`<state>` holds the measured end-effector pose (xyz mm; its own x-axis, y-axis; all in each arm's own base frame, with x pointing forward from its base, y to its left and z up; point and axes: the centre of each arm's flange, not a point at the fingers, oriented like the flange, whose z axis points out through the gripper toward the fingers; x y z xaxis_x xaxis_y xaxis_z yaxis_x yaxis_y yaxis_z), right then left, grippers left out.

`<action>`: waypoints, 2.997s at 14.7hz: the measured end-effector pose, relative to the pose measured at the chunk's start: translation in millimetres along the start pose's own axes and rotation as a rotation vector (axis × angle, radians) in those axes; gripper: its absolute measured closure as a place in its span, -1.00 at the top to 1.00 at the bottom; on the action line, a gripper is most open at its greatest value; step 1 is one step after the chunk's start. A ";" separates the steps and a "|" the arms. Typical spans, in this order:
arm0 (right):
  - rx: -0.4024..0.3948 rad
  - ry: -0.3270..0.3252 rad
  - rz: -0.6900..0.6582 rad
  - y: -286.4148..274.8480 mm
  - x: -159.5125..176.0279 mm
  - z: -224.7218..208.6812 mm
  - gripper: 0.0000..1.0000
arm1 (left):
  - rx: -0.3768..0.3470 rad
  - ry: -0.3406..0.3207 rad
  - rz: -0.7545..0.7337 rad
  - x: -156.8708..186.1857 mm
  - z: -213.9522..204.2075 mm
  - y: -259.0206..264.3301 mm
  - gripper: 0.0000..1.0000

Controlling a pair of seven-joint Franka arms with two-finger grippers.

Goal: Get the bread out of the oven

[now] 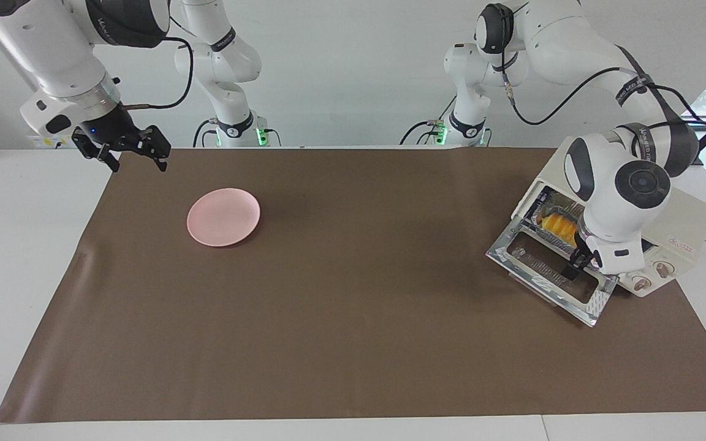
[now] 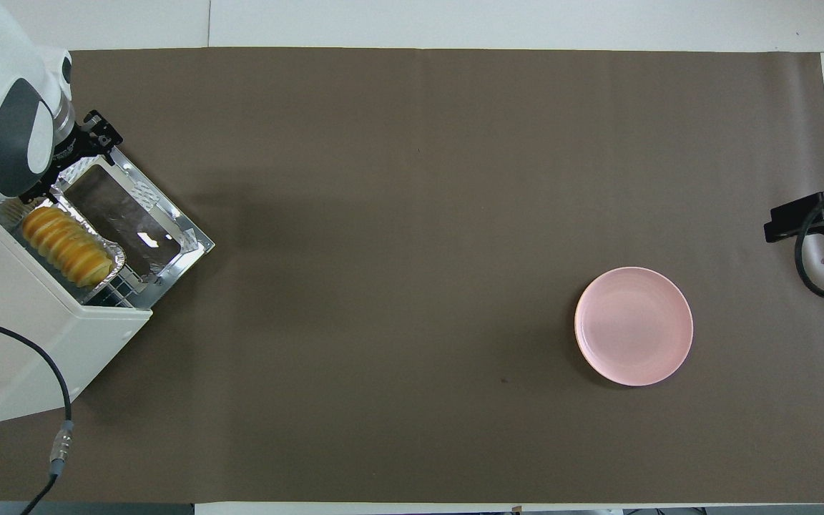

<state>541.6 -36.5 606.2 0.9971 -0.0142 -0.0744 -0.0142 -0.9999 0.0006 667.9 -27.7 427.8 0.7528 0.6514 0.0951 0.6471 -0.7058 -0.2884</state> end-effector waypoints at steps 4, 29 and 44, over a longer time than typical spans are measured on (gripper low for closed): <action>0.000 0.000 0.000 0.0 0.0 0.0 1.00 | 0.006 -0.007 -0.007 -10.6 16.5 -2.8 1.00; 0.000 0.000 0.000 0.0 0.0 0.0 1.00 | -0.060 0.049 0.006 -37.6 38.3 4.0 -0.96; 0.000 0.000 0.000 0.0 0.0 0.0 1.00 | -0.310 0.046 0.649 -316.5 -85.5 193.1 -0.96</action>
<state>541.6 -36.5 606.1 0.9971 -0.0142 -0.0745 -0.0142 -0.9999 0.0005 564.8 -394.0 423.5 0.9971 0.0666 0.0381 0.0673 -0.9976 -0.0169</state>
